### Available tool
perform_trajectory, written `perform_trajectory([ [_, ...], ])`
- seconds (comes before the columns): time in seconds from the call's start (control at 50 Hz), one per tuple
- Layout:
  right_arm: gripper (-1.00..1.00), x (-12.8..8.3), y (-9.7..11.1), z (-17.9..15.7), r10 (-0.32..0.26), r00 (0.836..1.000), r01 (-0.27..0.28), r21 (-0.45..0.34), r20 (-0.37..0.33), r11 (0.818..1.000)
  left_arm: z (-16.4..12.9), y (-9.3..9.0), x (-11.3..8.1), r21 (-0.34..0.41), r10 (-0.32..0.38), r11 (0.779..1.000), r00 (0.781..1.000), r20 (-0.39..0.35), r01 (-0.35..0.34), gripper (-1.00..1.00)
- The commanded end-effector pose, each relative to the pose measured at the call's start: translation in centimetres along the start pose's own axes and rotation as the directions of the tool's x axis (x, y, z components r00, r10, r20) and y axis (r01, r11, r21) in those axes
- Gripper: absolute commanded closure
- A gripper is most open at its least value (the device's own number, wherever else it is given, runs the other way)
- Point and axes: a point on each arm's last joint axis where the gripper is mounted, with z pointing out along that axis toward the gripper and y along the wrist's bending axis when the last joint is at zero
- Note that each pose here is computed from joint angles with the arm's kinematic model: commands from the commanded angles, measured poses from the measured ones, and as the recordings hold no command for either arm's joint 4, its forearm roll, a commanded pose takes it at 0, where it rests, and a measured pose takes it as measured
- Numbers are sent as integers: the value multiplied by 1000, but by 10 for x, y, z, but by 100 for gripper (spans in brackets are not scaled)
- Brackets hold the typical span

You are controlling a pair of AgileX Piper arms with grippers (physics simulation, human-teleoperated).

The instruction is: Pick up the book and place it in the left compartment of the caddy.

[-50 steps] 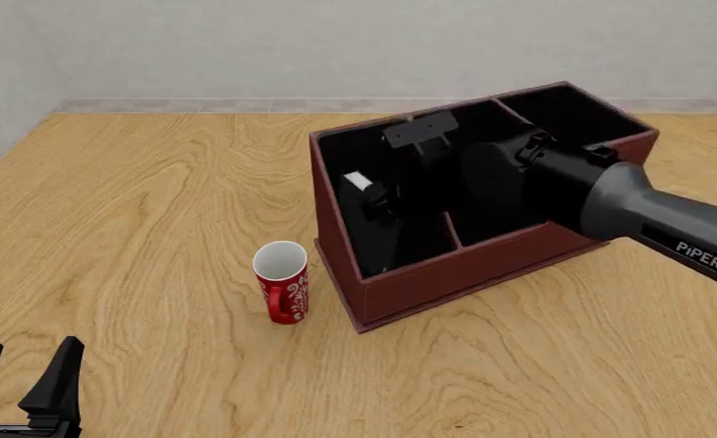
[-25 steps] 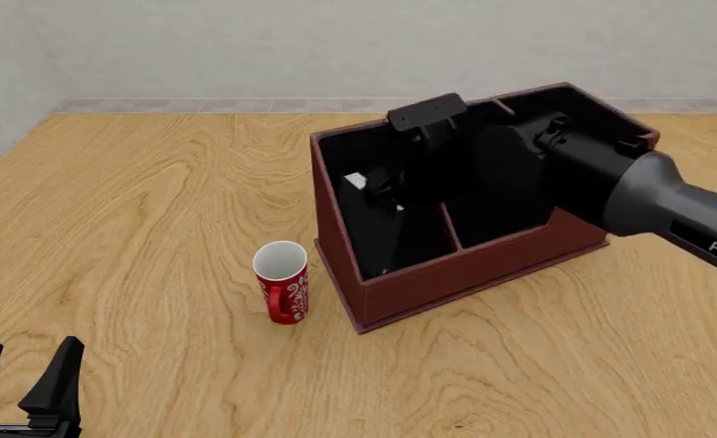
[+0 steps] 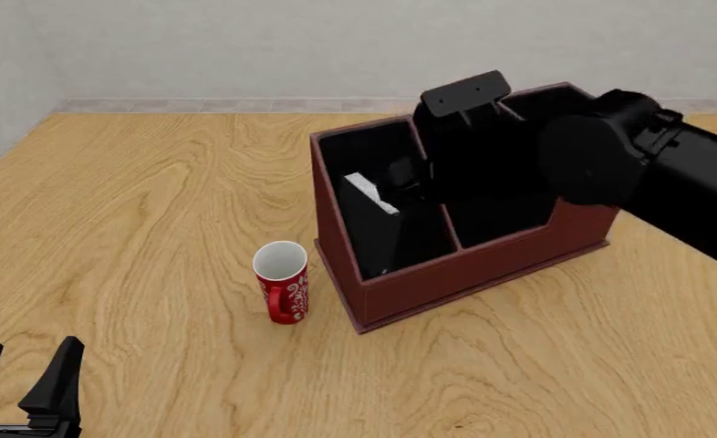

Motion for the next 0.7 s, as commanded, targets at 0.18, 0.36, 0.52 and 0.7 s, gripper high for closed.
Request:
perform_trajectory([
  [0.18,-100,16,9,-60,12,994,-9,-31,104,999,0,0,0,0,0,1000,1000,0,0,-100],
  [0.36,-100,37,15,-87,47,988,-38,-67,144,997,0,0,0,0,0,1000,1000,0,0,-100],
  [0.52,-100,56,17,-105,80,983,-65,-92,167,994,0,0,0,0,0,1000,1000,0,0,-100],
  [0.7,-100,77,16,-118,111,976,-92,-106,189,990,0,0,0,0,0,1000,1000,0,0,-100],
])
